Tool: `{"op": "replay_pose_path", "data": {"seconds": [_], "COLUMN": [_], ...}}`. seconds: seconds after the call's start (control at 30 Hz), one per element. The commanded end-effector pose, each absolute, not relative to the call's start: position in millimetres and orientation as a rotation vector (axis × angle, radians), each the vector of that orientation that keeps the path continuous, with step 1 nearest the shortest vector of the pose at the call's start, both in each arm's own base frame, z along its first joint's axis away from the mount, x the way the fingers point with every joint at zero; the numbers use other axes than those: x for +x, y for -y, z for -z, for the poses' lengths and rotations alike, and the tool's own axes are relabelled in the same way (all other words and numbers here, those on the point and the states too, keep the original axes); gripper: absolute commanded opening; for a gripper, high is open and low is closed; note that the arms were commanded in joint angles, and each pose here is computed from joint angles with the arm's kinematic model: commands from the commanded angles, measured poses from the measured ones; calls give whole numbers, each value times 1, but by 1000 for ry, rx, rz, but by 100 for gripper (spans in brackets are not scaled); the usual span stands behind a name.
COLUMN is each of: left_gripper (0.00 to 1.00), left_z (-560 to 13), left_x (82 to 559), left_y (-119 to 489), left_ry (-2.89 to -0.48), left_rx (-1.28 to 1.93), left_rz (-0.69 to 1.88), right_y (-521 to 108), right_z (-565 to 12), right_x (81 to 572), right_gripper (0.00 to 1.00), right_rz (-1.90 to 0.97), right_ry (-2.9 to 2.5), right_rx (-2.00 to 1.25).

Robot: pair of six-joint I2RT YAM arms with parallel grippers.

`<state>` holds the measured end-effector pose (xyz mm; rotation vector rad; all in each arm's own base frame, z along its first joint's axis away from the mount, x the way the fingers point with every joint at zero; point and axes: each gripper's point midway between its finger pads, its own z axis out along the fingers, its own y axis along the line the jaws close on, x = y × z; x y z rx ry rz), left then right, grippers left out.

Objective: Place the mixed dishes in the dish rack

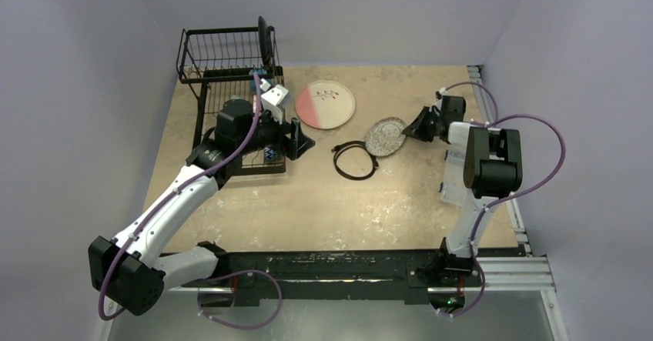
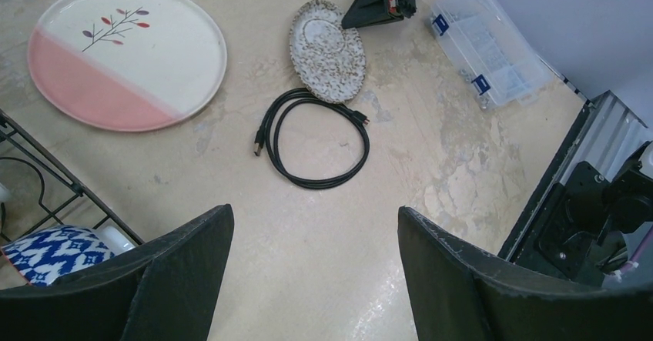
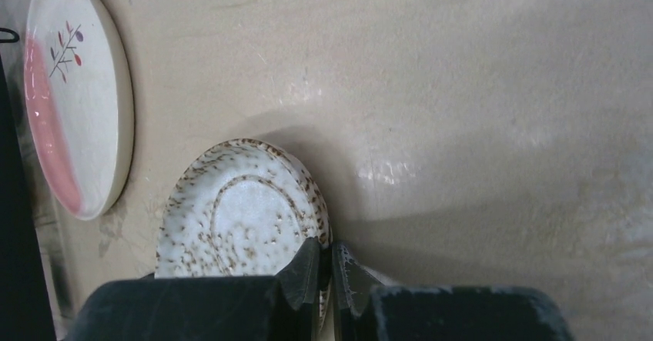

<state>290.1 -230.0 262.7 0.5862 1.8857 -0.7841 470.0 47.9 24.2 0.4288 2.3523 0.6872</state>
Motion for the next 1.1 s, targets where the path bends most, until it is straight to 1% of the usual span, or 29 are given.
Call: {"op": "replay_pose_path", "data": {"seconds": [0.0,0.2,0.33,0.53,0.67,0.83,1.07], "left_gripper": [76,76,77,77,77,78,77], "left_z": [-285,-283,-280,-270,-258,-227,-184], "left_x": [293,291,284,260,236,222,227], "left_y": [235,237,245,265,282,293,296], "left_ry": [-1822,-1814,-1772,-1654,-1557,-1497,-1470], "left_rx": [611,639,736,976,1169,1389,1588], "left_rz": [784,768,718,601,515,254,-244], "right_y": [-48,-58,-61,-64,-92,-154,-211], "right_z": [-55,-75,-92,-119,-127,-132,-140], "right_x": [460,446,439,430,416,393,370], "right_gripper": [0,0,0,0,0,0,0], "right_rz": [-783,-925,-942,-951,-999,-1019,-1172], "right_ry": [-2297,-2248,-2212,-2173,-2193,-2240,-2217], "right_rx": [473,513,524,511,454,363,450]}}
